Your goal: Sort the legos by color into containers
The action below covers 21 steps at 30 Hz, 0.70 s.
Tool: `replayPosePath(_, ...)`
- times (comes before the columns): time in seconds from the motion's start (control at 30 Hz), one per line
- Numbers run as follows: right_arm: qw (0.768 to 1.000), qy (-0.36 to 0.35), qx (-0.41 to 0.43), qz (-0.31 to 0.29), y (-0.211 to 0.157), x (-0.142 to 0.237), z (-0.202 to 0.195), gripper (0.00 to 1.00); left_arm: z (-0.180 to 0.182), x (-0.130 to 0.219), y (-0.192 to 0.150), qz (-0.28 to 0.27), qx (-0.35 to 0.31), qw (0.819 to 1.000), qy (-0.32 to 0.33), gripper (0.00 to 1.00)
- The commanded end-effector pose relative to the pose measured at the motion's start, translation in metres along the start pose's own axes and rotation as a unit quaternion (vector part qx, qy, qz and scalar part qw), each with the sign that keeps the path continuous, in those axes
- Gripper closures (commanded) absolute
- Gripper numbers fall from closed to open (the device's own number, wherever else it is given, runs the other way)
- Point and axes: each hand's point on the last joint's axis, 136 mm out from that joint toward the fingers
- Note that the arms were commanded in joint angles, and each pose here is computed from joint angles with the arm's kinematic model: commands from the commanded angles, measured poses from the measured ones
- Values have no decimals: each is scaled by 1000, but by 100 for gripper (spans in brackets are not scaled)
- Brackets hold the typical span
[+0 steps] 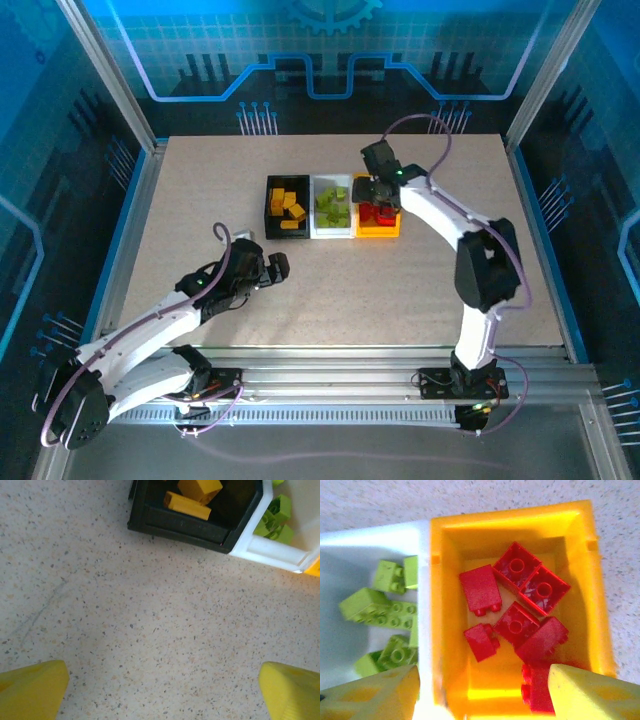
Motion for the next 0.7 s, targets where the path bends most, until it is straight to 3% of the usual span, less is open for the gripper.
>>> replayPosePath(0.0, 996, 50, -17, -66, 15, 51, 9, 29, -2, 12, 26, -43, -12, 999, 17, 1)
replayPosePath(0.2, 992, 43, 3, -115, -5, 93, 2, 24, -7, 31, 73, -135, -29, 990, 34, 1)
replayPosePath(0.23, 991, 33, 8, -132, -8, 100, 0, 18, -8, 34, 83, -159, -37, 986, 40, 1)
replayPosePath(0.27, 989, 22, 8, -143, -11, 105, -4, 3, -9, 36, 92, -181, -48, 981, 43, 1)
replayPosePath(0.3, 988, 14, 10, -156, -14, 109, -7, 0, -11, 38, 103, -207, -59, 976, 41, 1)
replayPosePath(0.53, 981, -16, 12, -193, -23, 124, -24, 0, 24, 39, 165, -281, -72, 951, 109, 1)
replayPosePath(0.67, 981, -1, -7, -194, -26, 126, -35, 3, 74, -3, 179, -269, -106, 939, 188, 1)
Point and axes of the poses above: each hand's point on the last joint's axis, 136 mm out from that joint toward the fingers, its own x axis back along the fingers, its own z axis along the line the jaws close on, y = z × x, and after that the axes turned 6 degrees about x, right-handed
